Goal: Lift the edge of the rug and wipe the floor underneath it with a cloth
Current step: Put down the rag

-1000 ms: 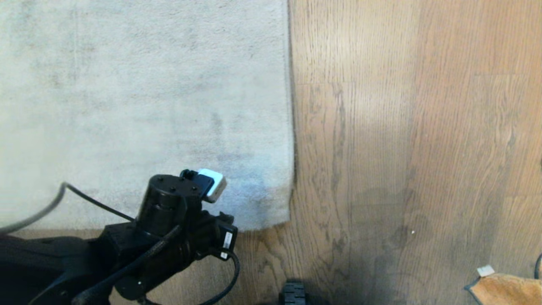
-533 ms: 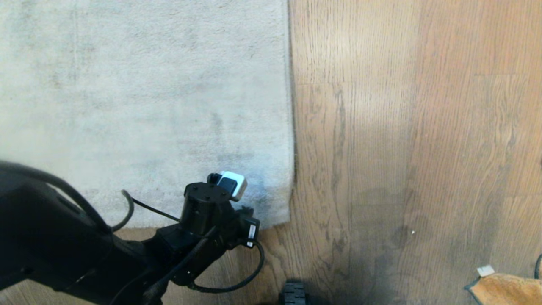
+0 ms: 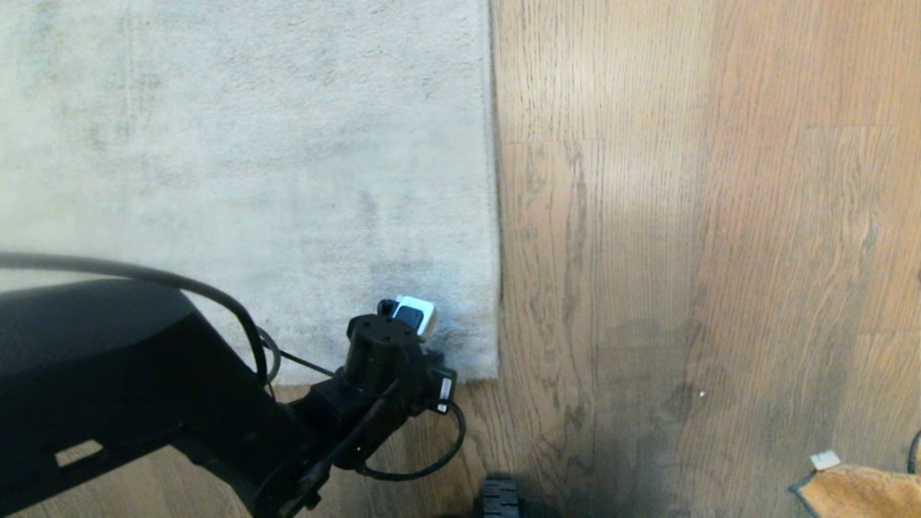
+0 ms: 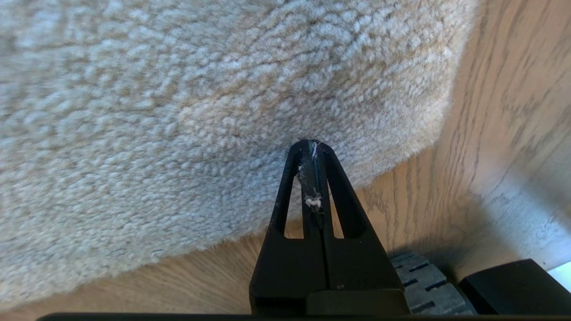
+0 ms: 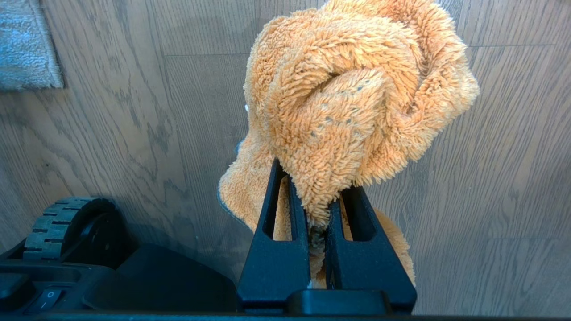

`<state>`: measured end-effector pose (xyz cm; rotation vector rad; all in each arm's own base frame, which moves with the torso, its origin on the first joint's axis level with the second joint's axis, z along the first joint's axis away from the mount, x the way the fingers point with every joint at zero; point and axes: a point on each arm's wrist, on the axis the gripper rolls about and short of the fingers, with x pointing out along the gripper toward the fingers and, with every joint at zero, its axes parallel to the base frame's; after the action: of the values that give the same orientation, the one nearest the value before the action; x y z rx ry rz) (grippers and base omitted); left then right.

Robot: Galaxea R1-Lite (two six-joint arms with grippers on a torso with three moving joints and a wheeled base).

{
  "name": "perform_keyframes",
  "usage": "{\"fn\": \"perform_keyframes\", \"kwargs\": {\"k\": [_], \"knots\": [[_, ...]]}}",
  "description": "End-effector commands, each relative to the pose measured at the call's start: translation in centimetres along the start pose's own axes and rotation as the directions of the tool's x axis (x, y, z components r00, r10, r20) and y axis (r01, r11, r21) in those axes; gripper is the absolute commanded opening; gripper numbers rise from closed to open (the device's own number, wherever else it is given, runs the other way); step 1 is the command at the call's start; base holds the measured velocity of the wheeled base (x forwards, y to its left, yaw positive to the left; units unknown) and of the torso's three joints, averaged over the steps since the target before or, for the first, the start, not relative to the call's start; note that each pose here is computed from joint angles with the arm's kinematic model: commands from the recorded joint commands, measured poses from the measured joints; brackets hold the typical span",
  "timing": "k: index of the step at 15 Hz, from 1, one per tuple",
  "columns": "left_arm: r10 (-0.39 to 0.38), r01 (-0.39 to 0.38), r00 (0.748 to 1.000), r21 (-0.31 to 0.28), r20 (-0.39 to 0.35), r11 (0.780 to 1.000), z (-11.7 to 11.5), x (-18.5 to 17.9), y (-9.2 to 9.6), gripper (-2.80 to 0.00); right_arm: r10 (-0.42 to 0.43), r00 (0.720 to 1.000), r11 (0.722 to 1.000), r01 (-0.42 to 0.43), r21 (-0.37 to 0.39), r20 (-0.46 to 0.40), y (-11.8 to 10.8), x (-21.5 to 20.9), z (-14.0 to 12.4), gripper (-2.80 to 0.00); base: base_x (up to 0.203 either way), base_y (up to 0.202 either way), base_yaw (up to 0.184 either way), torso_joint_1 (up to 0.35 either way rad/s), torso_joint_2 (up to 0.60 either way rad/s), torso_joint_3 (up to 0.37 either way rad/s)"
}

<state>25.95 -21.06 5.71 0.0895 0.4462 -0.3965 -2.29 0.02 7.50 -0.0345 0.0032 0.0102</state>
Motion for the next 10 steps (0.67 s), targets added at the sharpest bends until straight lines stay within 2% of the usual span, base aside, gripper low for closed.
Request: {"fn": "perform_keyframes", "kwargs": {"k": [1, 5, 10], "knots": [[0.003, -0.003, 1.000, 0.002, -0.011, 1.000, -0.5, 0.6, -0.1, -2.80, 0.001, 1.000, 1.000, -0.001, -0.001, -0.001, 0.0, 0.0, 0.0, -2.80, 0.000, 0.000, 0.000, 0.000, 0.00, 0.000], [0.003, -0.003, 0.999, -0.012, 0.034, 1.000, 0.8, -0.5, 0.0, -2.80, 0.001, 1.000, 1.000, -0.001, -0.001, -0.001, 0.0, 0.0, 0.0, -2.80, 0.000, 0.000, 0.000, 0.000, 0.00, 0.000], [-0.001, 0.010, 0.985, -0.053, 0.173, 0.999, 4.9, -5.5, 1.0, -2.80, 0.001, 1.000, 1.000, -0.001, -0.001, -0.001, 0.0, 0.0, 0.0, -2.80, 0.000, 0.000, 0.000, 0.000, 0.00, 0.000]]}}
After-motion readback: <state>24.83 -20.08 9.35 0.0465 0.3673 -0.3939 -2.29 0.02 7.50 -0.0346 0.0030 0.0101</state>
